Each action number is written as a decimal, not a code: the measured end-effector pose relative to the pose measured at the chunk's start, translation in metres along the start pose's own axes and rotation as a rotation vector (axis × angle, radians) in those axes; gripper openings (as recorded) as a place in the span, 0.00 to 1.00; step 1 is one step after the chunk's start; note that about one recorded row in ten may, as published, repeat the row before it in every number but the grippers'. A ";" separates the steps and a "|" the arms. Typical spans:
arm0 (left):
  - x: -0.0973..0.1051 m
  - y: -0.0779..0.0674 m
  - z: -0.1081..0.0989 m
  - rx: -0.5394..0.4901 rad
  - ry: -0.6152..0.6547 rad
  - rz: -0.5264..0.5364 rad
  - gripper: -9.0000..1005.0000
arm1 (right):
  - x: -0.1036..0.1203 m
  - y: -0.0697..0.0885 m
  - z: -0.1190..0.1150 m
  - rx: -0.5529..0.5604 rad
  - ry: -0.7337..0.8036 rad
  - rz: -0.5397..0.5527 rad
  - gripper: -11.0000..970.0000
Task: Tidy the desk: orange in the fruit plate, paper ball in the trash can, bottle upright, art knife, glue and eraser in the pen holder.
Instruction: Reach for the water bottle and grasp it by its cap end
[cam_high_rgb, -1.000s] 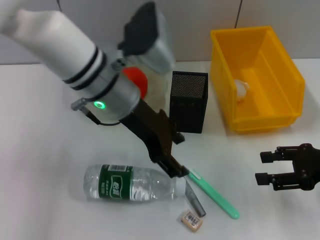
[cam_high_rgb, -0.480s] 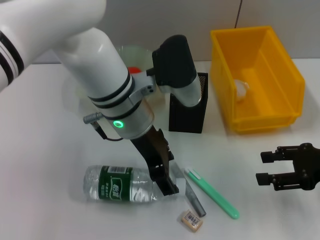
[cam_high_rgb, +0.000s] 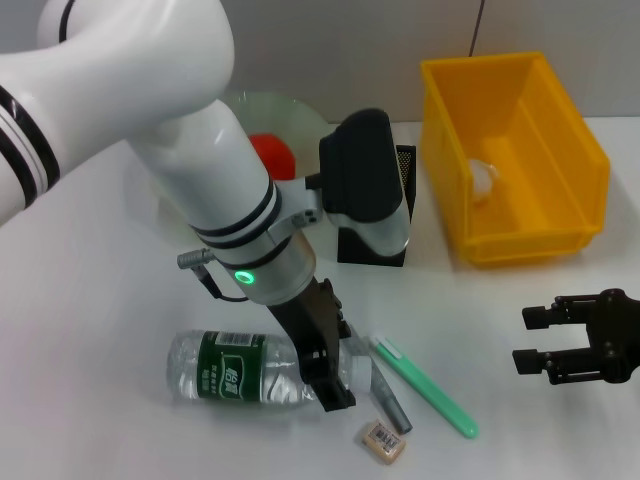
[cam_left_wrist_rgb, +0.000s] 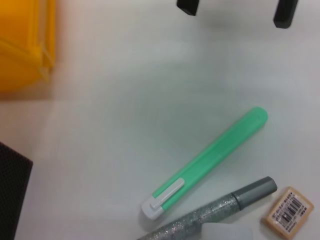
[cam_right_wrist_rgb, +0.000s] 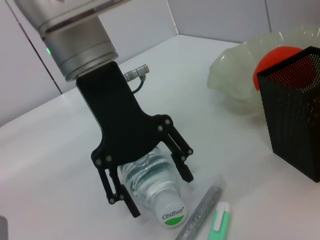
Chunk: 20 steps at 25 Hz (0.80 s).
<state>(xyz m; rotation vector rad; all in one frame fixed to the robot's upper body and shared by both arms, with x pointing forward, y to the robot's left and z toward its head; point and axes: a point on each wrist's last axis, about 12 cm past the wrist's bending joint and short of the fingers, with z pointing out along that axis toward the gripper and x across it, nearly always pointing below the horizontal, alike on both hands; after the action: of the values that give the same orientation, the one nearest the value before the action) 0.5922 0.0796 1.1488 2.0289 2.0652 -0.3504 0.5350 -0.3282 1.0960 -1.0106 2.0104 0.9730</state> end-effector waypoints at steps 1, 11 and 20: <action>0.000 0.000 0.000 0.000 0.000 0.000 0.75 | 0.000 0.000 0.000 0.000 0.000 0.000 0.76; 0.000 -0.002 0.005 -0.003 0.000 0.073 0.75 | 0.000 0.000 0.001 -0.001 0.002 0.013 0.76; -0.001 -0.003 0.009 -0.018 0.006 0.118 0.72 | 0.000 0.000 0.003 0.002 0.005 0.016 0.76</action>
<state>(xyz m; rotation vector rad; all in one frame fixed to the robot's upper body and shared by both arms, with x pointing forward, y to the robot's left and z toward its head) 0.5892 0.0761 1.1408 2.1320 1.9341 -0.3042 0.5362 -0.3254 1.0944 -0.9983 2.0266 0.9771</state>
